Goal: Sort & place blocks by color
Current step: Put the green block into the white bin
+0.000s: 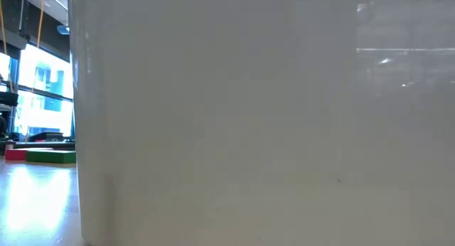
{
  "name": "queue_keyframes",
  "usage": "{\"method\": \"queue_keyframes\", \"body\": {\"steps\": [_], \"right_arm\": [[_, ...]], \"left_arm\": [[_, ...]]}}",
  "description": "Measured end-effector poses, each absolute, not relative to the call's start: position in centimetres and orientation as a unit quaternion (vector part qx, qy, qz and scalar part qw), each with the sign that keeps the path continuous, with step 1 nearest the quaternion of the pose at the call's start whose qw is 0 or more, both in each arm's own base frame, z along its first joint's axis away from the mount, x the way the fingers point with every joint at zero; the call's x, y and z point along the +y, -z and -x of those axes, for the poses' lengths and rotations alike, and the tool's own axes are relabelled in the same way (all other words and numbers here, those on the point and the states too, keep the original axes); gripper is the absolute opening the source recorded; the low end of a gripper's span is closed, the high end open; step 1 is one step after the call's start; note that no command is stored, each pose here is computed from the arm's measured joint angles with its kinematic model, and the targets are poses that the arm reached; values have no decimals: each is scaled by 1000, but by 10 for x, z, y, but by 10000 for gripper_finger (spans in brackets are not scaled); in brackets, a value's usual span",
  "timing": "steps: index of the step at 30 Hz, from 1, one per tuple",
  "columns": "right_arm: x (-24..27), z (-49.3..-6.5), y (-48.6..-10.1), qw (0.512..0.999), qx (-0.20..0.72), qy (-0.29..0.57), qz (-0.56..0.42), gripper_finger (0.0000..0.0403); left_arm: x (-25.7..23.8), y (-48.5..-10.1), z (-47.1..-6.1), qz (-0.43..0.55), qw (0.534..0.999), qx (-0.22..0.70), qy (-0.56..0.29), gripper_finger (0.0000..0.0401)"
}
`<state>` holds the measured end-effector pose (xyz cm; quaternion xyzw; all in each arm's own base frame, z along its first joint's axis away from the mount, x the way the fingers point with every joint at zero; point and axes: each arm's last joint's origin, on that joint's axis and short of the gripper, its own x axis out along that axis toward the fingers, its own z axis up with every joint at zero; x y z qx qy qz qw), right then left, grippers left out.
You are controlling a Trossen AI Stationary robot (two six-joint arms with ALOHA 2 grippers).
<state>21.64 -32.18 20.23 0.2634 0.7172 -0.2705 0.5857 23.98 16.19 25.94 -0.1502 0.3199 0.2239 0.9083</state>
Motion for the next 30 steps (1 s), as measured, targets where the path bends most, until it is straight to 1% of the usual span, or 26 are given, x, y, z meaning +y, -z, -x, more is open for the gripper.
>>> {"method": "queue_keyframes", "body": {"steps": [5, 12, 25, 30], "right_arm": [[-320, -220, -187, 554, 749, 261, -251, 227], [-315, -228, -169, 517, 796, 228, -217, 227], [-313, -232, -162, 514, 804, 214, -209, 227], [-312, -232, -154, 502, 822, 179, -203, 227]], "left_arm": [[162, -259, -240, 150, 908, 320, -224, 229], [162, -259, -240, 150, 908, 320, -224, 229], [162, -259, -240, 149, 908, 320, -226, 229], [162, -259, -240, 149, 908, 320, -226, 229]]}}
